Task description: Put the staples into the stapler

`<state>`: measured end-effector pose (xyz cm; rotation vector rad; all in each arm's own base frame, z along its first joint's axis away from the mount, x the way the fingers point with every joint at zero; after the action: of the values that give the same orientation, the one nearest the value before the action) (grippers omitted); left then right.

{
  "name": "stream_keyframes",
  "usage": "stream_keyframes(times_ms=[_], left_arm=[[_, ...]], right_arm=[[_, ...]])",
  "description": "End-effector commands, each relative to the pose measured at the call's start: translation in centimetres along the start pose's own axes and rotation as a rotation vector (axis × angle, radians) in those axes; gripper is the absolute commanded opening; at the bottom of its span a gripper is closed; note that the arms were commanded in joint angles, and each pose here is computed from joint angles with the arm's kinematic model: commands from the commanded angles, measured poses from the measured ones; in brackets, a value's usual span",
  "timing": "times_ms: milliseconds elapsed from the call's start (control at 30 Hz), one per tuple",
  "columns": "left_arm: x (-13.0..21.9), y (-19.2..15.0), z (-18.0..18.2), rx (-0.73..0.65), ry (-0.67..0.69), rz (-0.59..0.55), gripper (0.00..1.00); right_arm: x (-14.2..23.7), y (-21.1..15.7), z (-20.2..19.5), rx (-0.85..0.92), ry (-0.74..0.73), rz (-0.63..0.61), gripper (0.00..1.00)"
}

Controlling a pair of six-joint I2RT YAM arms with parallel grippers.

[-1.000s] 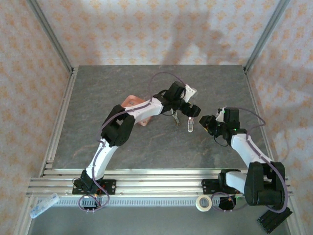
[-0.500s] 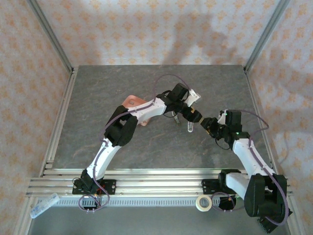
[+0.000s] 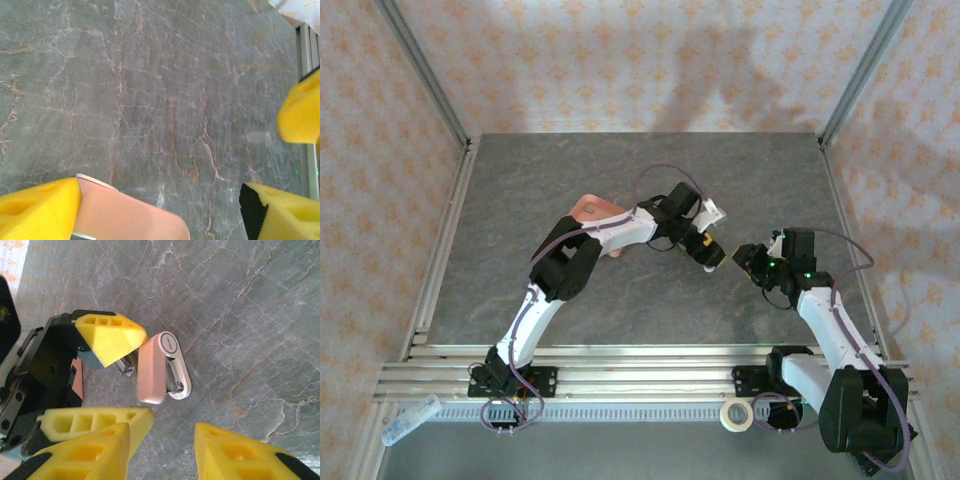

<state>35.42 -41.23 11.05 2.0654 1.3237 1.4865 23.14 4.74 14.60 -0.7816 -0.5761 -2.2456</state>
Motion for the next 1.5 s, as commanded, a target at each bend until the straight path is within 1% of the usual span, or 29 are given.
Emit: stream_keyframes(times_ms=[0,100,233,433,533,667,867,933,1000,1067,1100,1167,1333,1367,1400,1467], left_arm=[[1.7,0.9,-2.7,-0.087,-0.048,-0.016,0.82],[2.3,0.6,-3.0,-0.096,-0.024,-0.022,0.83],[3.7,0.6,-3.1,-0.100,0.063,-0.040,0.84],[6.7,1.3,-3.6,-0.077,0.124,-0.166,0.85],[8.0,1.1,-3.2,-0.054,0.144,-0.216,0.85],[9.1,0.7,-2.6,-0.032,0.170,-0.238,0.84],[9.3,-0.2,-1.5,-0.006,0.187,-0.234,0.85],[9.4,-0.4,-1.3,-0.002,0.190,-0.236,0.85],[9.5,-0.5,-1.1,0.001,0.193,-0.241,0.85],[9.7,-0.5,-0.8,0.005,0.198,-0.246,0.84],[9.8,-0.5,-0.7,0.009,0.201,-0.249,0.84],[9.9,-0.6,-0.3,0.025,0.207,-0.247,0.84],[10.4,-0.6,0.5,0.061,0.243,-0.272,0.85],[10.5,-0.6,0.6,0.068,0.249,-0.277,0.85],[11.4,0.1,0.2,0.062,0.256,-0.302,0.85],[12.0,0.5,0.3,0.073,0.269,-0.321,0.85]], right_arm=[[0.0,0.1,-0.5,0.004,-0.033,-0.008,0.39],[-0.1,0.1,-0.3,-0.001,-0.030,0.012,0.39],[-0.3,0.4,0.0,-0.010,-0.028,0.029,0.40],[-1.0,0.9,1.4,0.015,0.003,0.059,0.40],[-1.9,0.9,2.4,0.053,-0.012,0.081,0.39],[-3.8,1.2,3.0,0.063,-0.032,0.113,0.35],[-6.6,0.9,3.8,0.083,-0.050,0.196,0.26],[-7.4,0.3,3.1,0.067,-0.072,0.232,0.23],[-8.1,-0.4,1.6,0.042,-0.120,0.255,0.20],[-8.8,-1.1,-0.7,0.017,-0.226,0.272,0.17],[-9.1,-1.5,-2.0,0.001,-0.289,0.287,0.14],[-9.4,-1.9,-3.4,-0.024,-0.373,0.309,0.09],[-8.6,-1.8,-4.7,-0.019,-0.485,0.259,0.08],[-8.4,-1.7,-4.6,-0.010,-0.492,0.255,0.08],[-8.3,-1.6,-4.3,-0.003,-0.484,0.253,0.08],[-8.1,-1.3,-2.9,0.017,-0.417,0.243,0.09]])
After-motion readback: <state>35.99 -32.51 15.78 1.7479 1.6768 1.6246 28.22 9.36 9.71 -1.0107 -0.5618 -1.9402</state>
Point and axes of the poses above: each hand's point on the last joint's axis, 136 mm out from that joint toward the fingers, its own x axis back along the fingers, its own z axis along the line the jaws close on, y = z × x, the point moved 6 cm from there along x, back along the fingers, and after that the axes turned 5 degrees about -x, right-handed, at the moved point
